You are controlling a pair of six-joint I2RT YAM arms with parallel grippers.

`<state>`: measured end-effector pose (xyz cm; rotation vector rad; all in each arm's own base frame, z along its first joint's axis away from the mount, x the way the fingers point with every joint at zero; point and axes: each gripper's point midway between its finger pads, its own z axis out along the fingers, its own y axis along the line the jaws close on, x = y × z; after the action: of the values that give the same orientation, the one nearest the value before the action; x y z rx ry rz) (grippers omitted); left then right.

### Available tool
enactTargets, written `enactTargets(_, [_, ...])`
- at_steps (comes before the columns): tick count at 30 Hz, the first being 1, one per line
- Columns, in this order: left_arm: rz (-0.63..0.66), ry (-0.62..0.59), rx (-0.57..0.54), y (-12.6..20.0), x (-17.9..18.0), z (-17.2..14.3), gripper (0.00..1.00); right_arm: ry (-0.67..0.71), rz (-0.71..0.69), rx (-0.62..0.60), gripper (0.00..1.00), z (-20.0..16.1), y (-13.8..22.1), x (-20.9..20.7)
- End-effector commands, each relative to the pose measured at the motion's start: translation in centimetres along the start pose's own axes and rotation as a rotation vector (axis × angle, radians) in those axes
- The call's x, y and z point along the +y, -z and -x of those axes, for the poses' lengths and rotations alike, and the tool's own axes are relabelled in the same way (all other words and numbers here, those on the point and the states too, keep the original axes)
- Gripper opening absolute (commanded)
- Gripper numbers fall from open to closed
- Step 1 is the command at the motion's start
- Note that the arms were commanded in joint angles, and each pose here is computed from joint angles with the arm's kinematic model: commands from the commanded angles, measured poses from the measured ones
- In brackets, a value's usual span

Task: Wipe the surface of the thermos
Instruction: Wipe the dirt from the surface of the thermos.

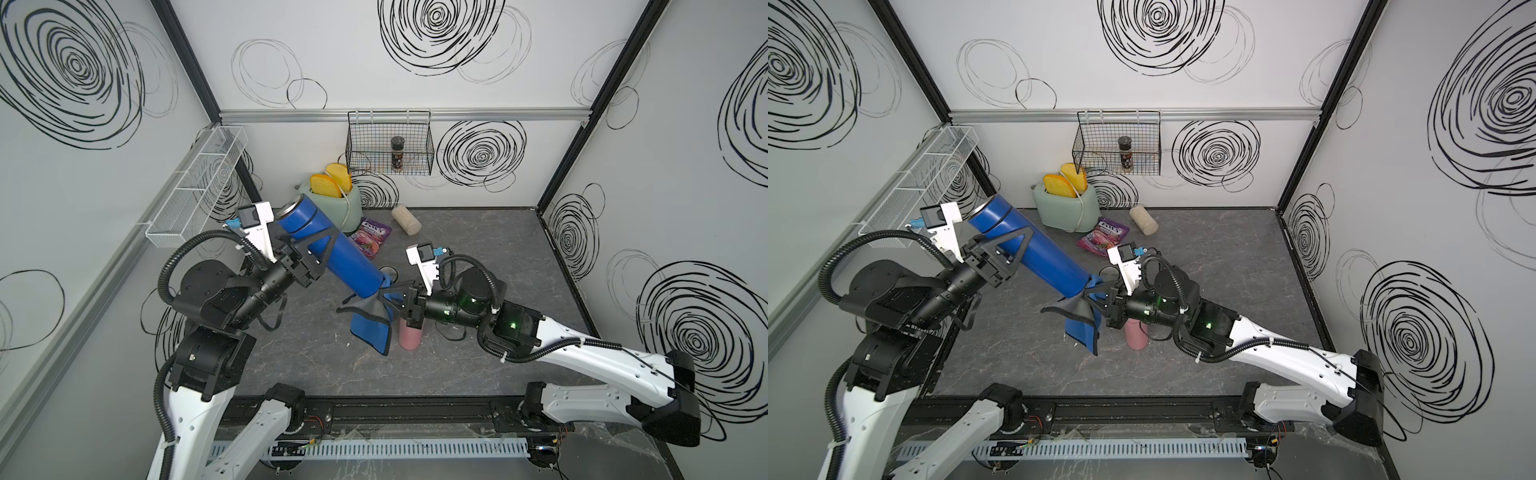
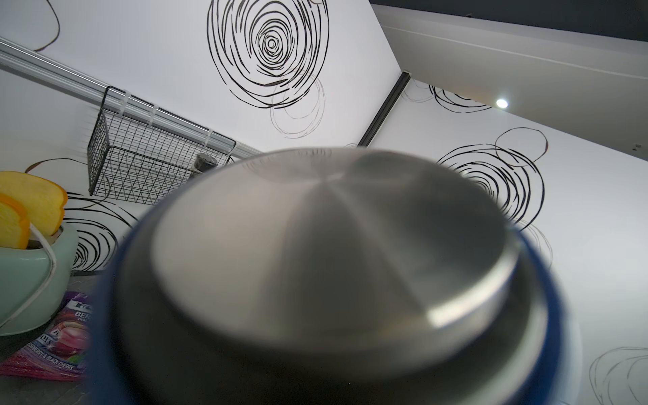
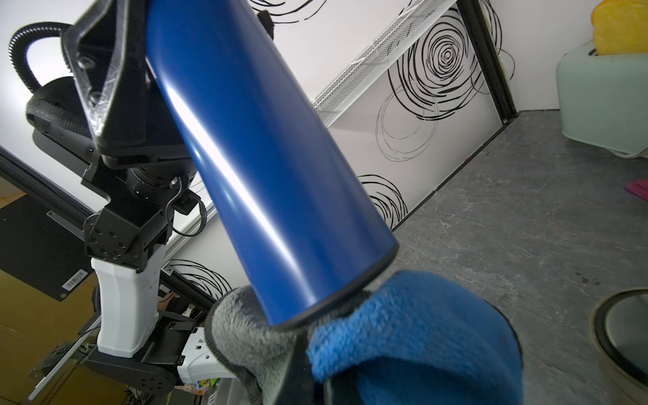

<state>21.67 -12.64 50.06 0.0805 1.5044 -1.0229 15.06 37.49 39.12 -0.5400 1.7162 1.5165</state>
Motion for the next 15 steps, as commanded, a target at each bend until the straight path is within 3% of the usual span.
enactTargets(1, [-0.037, -0.032, -0.056, 0.1, -1.0, 1.4, 0.00, 0.048, 0.045, -0.149, 0.00, 4.5, 2.2, 2.3])
enactTargets(7, [-0.058, -0.030, -0.068, 0.6, -1.7, 1.7, 0.00, 0.012, 0.022, -0.107, 0.00, 4.7, 1.4, 0.2])
enactTargets(15, [-0.034, -0.040, -0.076, 0.9, -1.4, 1.8, 0.00, 0.003, 0.080, -0.013, 0.00, 0.5, -2.2, 3.2])
